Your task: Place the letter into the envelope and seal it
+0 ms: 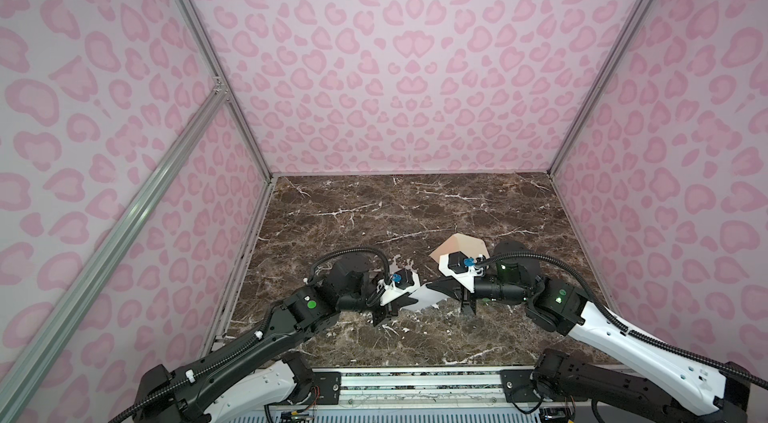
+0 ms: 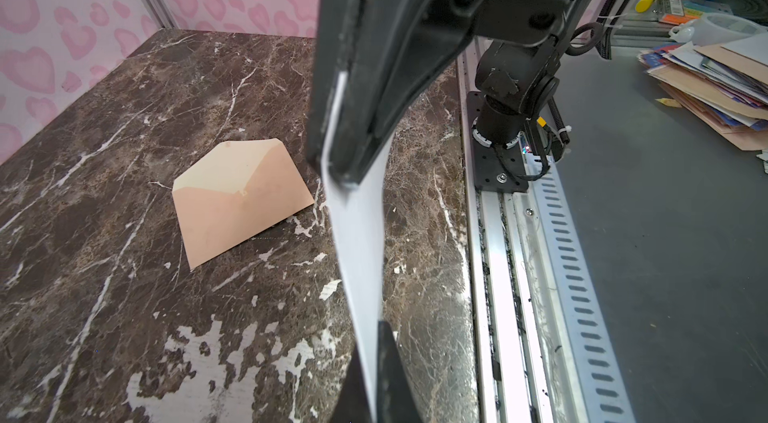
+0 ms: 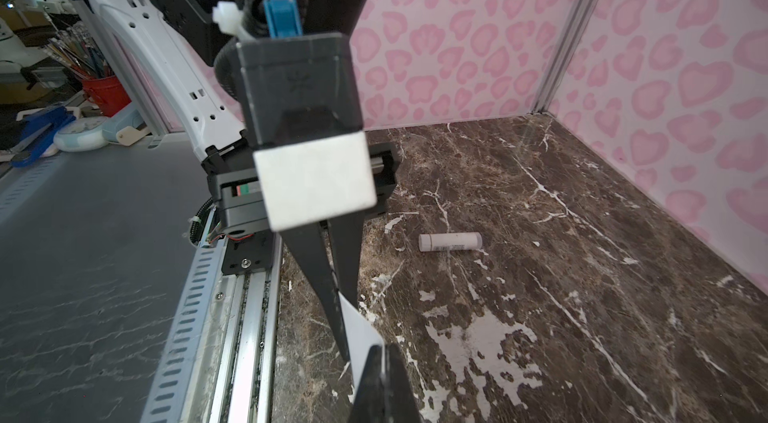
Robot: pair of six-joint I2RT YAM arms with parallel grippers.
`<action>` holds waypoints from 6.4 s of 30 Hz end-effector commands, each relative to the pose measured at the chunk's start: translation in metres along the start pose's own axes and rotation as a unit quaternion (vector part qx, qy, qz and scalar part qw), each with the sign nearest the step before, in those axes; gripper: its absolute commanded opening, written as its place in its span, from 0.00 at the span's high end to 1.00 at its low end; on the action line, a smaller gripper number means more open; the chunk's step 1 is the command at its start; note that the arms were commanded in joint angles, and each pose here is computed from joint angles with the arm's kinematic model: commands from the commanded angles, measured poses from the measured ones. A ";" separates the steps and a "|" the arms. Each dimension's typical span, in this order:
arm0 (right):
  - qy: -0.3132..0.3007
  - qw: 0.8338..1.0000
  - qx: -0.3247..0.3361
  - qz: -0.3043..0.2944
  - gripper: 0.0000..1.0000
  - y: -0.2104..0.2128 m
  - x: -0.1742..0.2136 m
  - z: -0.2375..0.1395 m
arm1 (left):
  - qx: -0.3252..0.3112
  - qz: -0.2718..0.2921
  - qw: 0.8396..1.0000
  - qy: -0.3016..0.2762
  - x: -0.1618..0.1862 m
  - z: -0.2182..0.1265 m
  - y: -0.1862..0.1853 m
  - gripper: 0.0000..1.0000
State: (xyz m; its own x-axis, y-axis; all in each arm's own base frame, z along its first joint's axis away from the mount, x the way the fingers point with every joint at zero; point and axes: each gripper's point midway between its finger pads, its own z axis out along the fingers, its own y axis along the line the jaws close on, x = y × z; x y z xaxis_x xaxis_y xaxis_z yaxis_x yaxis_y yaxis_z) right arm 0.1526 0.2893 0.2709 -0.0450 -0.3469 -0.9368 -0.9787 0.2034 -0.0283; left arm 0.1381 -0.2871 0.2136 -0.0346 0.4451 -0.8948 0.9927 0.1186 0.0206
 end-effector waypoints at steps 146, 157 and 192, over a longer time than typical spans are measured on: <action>-0.058 0.971 0.223 0.070 0.38 -0.056 0.089 0.000 | -0.250 -0.599 0.760 -0.039 0.160 0.026 0.256 0.95; -0.049 0.971 0.226 0.063 0.38 -0.061 0.088 0.005 | -0.279 -0.590 0.757 -0.014 0.167 0.013 0.257 0.47; -0.097 0.902 0.387 0.165 0.40 -0.102 0.090 -0.049 | -0.328 -0.452 0.829 -0.024 0.041 -0.085 0.133 0.35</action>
State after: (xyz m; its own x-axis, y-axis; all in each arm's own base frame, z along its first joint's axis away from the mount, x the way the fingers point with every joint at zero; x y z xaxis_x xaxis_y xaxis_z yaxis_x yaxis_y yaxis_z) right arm 0.2247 0.2163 0.2099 -0.1460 -0.0788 -0.9861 -0.6236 0.7812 0.0299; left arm 0.2709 -0.1845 0.2272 -0.6824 -0.1129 -0.7222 0.3362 0.8289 -0.4472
